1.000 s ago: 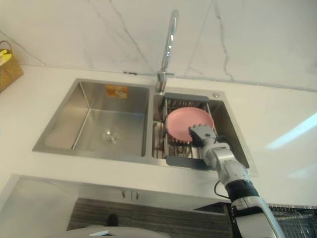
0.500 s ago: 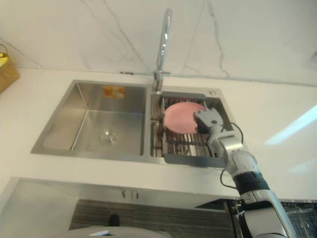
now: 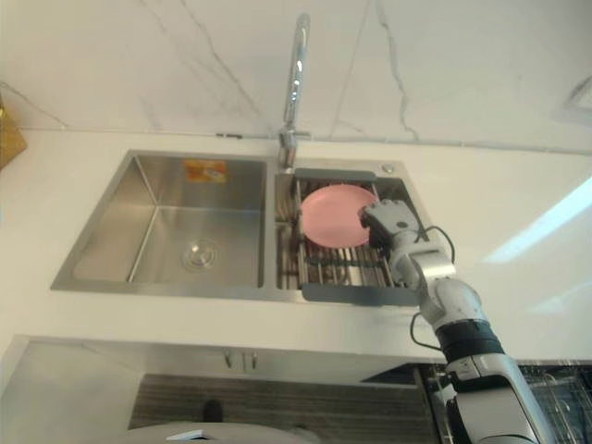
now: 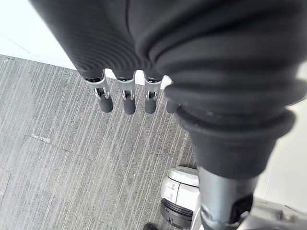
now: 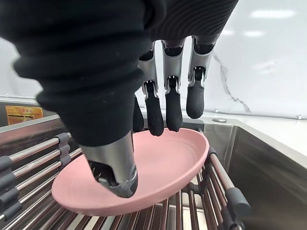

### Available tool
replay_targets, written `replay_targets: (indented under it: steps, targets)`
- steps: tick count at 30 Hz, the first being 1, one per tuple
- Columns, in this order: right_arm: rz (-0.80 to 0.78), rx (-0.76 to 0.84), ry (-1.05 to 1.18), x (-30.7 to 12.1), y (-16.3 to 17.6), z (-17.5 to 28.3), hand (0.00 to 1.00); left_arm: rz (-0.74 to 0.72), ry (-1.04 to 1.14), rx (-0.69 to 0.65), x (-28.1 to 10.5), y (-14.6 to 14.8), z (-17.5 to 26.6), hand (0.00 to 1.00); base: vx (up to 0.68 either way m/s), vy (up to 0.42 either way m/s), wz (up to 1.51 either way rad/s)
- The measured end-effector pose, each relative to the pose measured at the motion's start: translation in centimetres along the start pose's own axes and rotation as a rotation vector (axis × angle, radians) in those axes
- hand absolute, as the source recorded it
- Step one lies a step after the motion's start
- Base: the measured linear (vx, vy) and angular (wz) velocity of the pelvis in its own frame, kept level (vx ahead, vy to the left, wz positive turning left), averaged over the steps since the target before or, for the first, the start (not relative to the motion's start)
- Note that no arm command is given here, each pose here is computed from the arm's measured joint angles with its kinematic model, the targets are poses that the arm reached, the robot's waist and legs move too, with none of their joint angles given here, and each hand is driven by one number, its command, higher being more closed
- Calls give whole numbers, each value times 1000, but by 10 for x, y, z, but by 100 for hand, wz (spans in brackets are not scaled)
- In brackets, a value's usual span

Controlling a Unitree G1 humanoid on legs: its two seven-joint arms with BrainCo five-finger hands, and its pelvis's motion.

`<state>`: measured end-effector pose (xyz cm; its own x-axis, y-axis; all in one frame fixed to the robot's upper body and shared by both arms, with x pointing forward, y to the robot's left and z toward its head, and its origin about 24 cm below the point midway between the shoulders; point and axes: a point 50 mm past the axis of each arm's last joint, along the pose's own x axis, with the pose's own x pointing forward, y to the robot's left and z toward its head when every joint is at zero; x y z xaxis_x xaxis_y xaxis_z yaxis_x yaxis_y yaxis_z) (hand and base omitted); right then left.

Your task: Walk over to the sink, pick up the cup, carry it to the dishwasher, place the cup inside the dishwasher, then close the dishwasher door

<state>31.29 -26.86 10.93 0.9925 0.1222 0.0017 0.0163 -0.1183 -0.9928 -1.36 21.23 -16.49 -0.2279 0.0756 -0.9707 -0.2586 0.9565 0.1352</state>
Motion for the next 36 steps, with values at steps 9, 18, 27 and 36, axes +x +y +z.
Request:
replay_targets:
  steps: [9,18,27,36]
  targets:
    - [174,133,-39,0,7,3,0,0,-2,-3,0,0,0,0,0,2,0]
    - [162,58,-26,3,9,0,0,0,-3,0,0,1,1,0,-1,2,-3]
    - [10,-44,5,5,17,6,0,26,6,1,0,4,1,0,0,0,2]
    - [22,-92,101,1,32,-4,0,28,3,1,0,5,1,0,4,4,12]
